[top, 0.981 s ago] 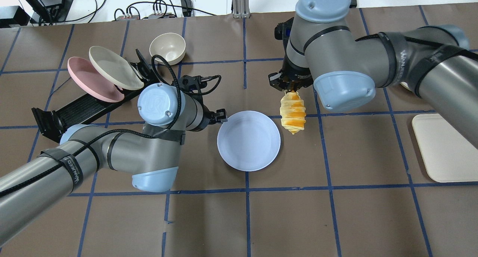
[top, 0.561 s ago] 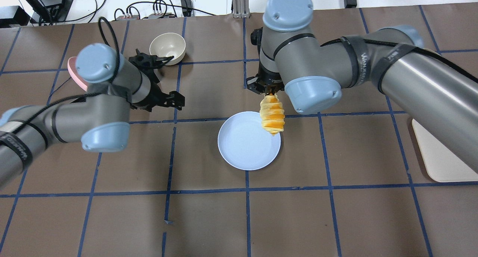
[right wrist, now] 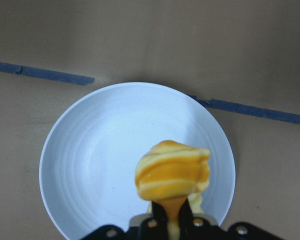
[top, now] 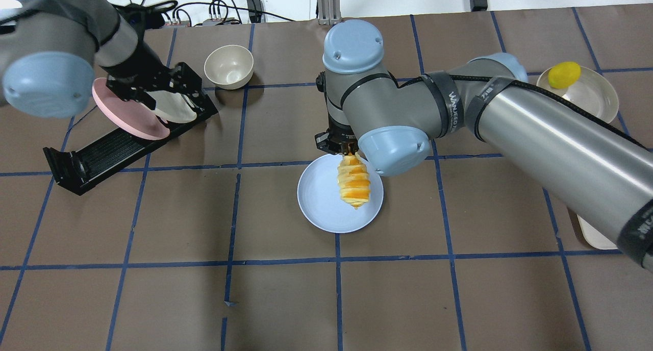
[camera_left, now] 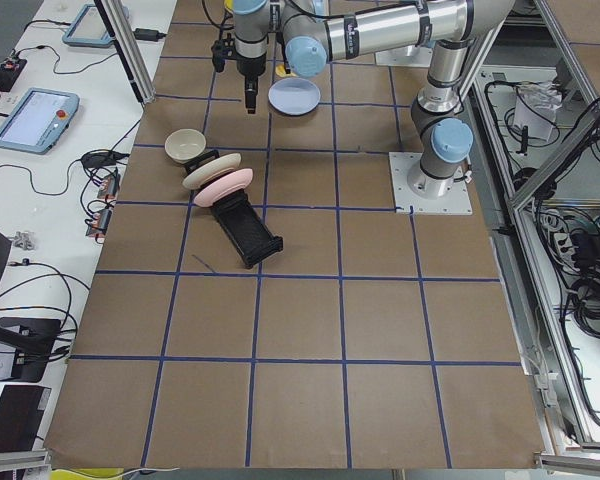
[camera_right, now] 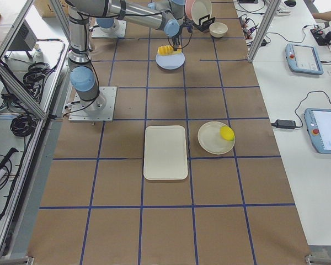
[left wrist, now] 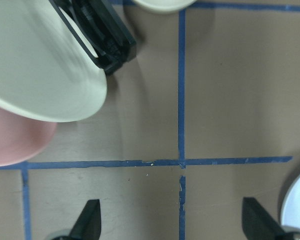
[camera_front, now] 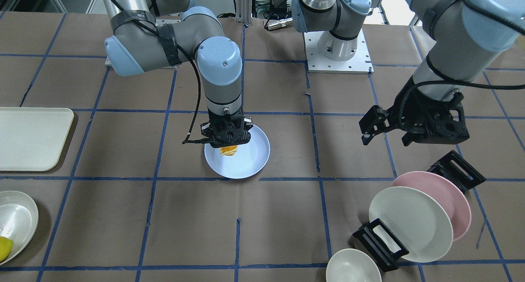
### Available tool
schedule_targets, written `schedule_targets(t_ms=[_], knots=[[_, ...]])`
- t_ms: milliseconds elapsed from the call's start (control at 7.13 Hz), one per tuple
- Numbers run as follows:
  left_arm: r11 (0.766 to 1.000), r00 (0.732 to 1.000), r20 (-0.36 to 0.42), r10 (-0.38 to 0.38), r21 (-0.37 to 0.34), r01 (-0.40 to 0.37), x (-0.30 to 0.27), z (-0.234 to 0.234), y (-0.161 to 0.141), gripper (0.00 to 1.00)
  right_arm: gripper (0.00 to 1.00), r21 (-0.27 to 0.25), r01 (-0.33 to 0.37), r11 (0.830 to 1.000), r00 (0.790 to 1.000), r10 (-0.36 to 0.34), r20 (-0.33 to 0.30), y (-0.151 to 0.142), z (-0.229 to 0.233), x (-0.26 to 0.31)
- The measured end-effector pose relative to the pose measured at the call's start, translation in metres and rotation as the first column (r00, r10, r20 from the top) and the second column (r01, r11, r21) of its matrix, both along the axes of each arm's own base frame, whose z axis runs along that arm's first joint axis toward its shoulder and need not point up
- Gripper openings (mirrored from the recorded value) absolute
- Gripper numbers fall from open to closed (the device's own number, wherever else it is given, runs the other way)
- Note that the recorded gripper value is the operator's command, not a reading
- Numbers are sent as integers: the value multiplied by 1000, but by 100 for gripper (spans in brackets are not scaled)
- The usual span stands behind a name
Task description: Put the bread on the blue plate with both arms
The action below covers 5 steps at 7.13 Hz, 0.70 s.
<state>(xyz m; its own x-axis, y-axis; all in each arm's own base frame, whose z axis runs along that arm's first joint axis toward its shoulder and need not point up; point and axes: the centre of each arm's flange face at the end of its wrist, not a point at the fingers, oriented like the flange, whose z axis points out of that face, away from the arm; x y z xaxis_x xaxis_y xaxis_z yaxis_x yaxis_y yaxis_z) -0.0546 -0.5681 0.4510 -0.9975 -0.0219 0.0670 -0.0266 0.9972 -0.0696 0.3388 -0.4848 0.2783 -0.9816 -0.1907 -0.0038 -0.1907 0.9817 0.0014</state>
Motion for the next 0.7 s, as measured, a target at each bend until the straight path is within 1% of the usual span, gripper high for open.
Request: schedule_targets(t_ms=[140, 421, 561, 701], knots=[[1000, 1000, 5, 1, 11, -1, 1, 8, 0, 100, 1, 4, -3, 1000, 1000, 3, 0, 5, -7, 1], [999, 1000, 3, 3, 51, -3, 2, 6, 3, 100, 2, -4, -3, 1000, 1000, 3, 21, 7, -20, 12], [997, 1000, 0, 5, 78, -5, 1, 5, 7, 100, 5, -11, 1, 1000, 1000, 0, 30, 7, -29, 21], [995, 1000, -1, 8, 95, -8, 1, 5, 9, 100, 65, -14, 1, 1000, 999, 0, 33, 7, -39, 26]])
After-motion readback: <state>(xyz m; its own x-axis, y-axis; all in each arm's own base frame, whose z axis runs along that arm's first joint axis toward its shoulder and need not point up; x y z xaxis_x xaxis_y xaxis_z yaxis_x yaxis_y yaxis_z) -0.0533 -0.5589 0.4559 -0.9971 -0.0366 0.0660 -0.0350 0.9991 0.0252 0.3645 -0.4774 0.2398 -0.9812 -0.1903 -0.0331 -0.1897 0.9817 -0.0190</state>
